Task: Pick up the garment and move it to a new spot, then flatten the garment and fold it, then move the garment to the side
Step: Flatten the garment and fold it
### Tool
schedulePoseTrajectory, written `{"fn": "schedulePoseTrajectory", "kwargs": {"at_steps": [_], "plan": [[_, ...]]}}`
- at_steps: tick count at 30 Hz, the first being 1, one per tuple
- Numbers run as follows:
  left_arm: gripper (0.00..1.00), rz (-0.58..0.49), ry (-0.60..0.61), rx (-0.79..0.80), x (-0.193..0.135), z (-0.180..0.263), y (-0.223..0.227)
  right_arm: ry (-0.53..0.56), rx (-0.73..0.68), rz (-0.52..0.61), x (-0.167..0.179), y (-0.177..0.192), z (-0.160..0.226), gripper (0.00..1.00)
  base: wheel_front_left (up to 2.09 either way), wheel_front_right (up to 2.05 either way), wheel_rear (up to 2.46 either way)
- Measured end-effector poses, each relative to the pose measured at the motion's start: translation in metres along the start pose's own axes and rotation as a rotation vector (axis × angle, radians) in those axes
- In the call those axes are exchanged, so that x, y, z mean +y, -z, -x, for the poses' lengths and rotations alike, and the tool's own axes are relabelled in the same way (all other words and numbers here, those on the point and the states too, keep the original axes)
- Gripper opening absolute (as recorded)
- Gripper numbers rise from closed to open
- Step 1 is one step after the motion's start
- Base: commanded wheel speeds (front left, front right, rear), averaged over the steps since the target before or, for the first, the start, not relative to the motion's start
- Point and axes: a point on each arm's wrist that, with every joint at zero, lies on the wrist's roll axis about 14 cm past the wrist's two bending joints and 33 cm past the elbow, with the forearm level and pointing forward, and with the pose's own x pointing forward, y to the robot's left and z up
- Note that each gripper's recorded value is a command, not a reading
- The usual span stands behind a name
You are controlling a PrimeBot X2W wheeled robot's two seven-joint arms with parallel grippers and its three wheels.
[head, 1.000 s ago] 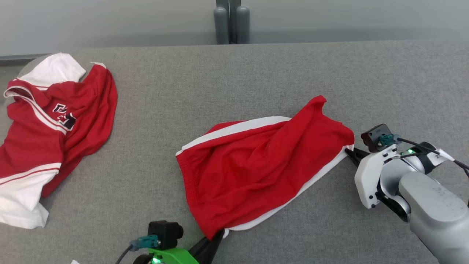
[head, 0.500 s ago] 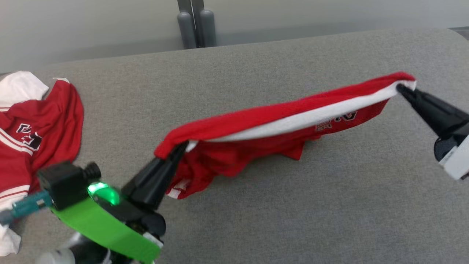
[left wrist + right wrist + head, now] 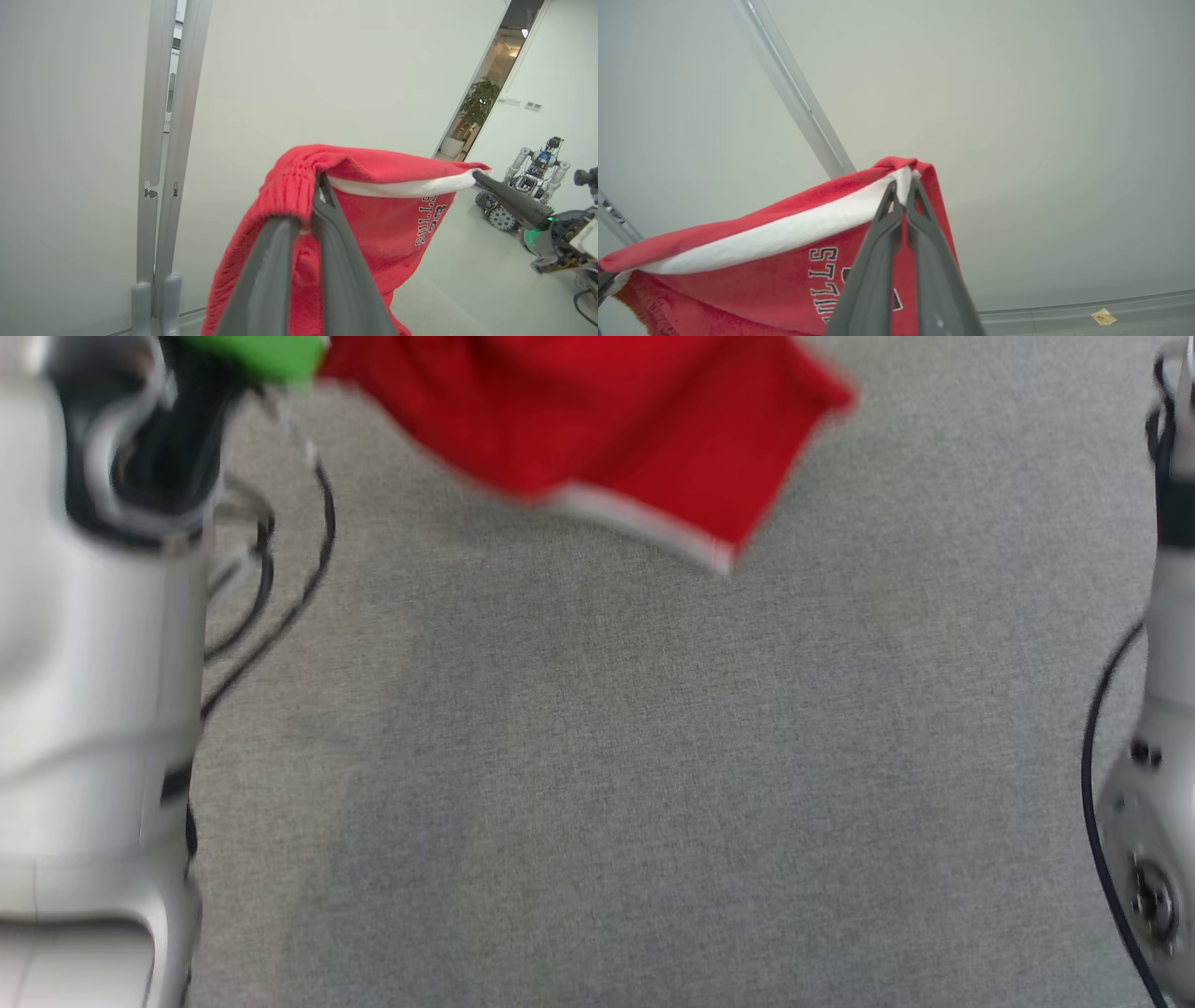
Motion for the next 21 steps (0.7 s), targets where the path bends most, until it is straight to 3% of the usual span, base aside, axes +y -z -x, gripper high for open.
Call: {"fn": "schedulePoseTrajectory", "kwargs": {"at_steps": [4,9,14,17,21], "plan": [[0.0,-0.029,-0.045,-0.161,0.019,-0.035,-0.026,0.009,-0.148,-0.018,0.008,-0.024,-0.033,0.0,0.0,0.0,0.0],[0.0,-0.049,-0.081,-0.02,0.038,-0.041,0.052,0.043,-0.005,-0.039,-0.006,0.051,-0.03,0.0,0.0,0.0,0.0],[0.0,0.026,-0.084,0.228,0.039,0.004,0.155,0.126,0.209,-0.08,-0.039,0.147,0.028,0.0,0.0,0.0,0.0],[0.0,0.088,-0.087,0.327,0.036,0.043,0.195,0.172,0.28,-0.137,-0.057,0.182,0.071,0.0,0.0,0.0,0.0],[0.0,0.135,-0.073,0.421,0.028,0.098,0.227,0.213,0.335,-0.153,-0.076,0.201,0.125,0.0,0.0,0.0,0.0]]}}
